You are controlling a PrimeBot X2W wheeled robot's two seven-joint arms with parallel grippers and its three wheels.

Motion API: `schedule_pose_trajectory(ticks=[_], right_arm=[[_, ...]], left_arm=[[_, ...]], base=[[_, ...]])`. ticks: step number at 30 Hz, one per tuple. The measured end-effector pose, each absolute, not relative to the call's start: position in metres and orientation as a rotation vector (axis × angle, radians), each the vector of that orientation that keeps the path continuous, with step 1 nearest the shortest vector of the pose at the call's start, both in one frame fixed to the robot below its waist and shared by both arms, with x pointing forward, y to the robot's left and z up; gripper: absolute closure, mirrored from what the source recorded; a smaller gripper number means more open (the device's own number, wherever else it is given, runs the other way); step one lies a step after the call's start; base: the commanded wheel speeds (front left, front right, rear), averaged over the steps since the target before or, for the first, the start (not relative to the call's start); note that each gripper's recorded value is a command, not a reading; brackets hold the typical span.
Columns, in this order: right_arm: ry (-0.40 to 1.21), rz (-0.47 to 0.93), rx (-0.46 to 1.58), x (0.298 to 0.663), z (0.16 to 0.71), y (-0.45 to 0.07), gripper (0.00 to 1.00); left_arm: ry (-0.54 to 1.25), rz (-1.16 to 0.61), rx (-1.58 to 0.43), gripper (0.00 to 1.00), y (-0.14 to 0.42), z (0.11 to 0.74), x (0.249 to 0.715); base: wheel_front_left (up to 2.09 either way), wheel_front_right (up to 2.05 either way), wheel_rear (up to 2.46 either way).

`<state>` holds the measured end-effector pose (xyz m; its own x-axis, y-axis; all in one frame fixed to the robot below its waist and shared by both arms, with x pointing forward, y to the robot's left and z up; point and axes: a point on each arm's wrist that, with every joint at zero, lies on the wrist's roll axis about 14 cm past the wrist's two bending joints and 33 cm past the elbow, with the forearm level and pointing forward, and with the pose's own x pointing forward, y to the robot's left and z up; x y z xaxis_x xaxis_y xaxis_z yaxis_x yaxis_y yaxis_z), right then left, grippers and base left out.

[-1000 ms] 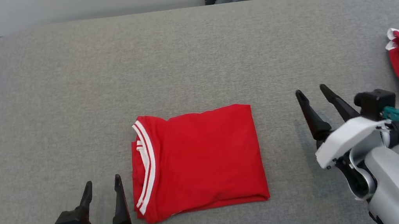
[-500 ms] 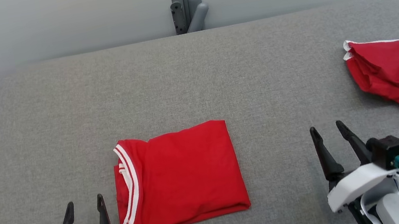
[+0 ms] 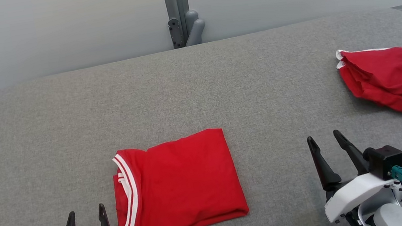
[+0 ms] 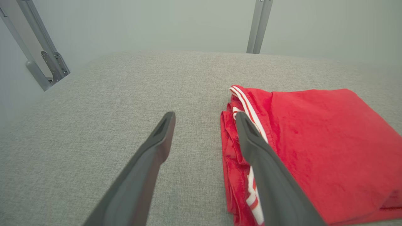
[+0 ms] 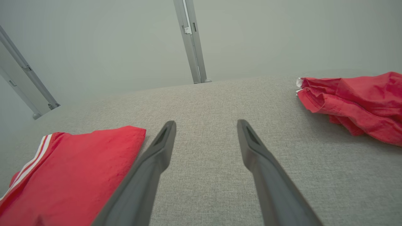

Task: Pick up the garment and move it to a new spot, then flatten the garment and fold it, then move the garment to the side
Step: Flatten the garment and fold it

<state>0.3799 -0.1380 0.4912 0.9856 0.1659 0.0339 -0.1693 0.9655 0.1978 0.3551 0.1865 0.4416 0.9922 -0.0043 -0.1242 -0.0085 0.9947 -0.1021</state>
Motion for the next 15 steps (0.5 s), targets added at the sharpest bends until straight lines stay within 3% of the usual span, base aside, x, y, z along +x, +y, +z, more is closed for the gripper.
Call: schedule_pose_trajectory(ticks=[15], right_arm=[[-0.001, 0.179, 0.206, 0.3769, 0.4861, -0.1336, 0.00]], left_arm=[[0.130, -0.001, -0.105, 0.00, 0.1865, 0.4400, 0.3520]], base=[[0.00, 0.00, 0.00]])
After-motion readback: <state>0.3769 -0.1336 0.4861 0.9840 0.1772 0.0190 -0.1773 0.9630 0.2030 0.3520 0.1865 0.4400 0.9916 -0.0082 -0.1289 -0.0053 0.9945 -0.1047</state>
